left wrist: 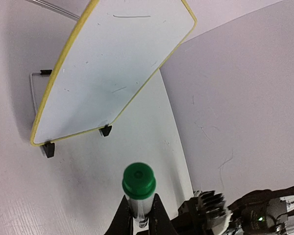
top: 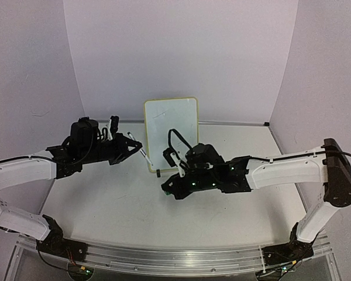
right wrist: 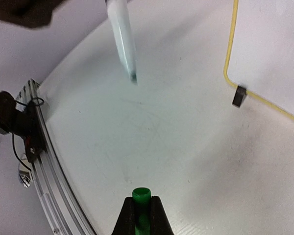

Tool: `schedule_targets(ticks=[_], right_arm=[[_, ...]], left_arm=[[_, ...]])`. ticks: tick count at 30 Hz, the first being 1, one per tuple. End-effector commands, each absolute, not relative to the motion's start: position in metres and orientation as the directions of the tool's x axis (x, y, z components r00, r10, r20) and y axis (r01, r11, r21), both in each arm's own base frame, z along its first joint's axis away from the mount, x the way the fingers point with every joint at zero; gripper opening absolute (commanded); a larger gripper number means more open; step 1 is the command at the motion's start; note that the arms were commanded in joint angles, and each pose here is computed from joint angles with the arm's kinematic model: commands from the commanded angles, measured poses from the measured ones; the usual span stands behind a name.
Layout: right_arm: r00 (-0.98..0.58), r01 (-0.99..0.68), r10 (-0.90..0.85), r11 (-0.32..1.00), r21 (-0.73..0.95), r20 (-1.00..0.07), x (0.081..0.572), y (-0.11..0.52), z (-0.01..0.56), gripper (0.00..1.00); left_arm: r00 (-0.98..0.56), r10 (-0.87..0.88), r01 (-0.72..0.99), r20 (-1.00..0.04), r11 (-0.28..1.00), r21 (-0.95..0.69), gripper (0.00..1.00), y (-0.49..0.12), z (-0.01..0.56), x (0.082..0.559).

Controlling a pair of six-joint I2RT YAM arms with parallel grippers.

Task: Write a sentence on the whiteboard
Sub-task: Open the pen cap of the whiteboard marker, then put down the pen cap at the center of the board.

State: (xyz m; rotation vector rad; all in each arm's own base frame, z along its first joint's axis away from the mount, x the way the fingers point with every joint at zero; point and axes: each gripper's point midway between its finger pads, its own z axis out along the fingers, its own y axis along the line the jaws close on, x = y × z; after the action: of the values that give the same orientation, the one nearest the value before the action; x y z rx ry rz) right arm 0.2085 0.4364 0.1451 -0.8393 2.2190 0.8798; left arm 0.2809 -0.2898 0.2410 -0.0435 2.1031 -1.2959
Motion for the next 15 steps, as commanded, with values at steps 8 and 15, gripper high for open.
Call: schedule_targets(ticks=[8, 15], right_arm=[[-0.684, -0.653, -0.380, 0.700, 0.289, -0.623, 0.223, 0.421, 0.084, 0.00], [-0.714, -0.634, -0.392, 0.713, 0.300, -0.580, 0.232, 0.444, 0.055, 0.02]], left_arm=[[-0.743, -0.292, 0.303, -0.602, 0.655, -0.692, 0.00, -0.272, 0.240, 0.293], [-0.786, -0.171, 0.278, -0.595, 0.761, -0.586, 0.00, -0.255, 0.211, 0.283]])
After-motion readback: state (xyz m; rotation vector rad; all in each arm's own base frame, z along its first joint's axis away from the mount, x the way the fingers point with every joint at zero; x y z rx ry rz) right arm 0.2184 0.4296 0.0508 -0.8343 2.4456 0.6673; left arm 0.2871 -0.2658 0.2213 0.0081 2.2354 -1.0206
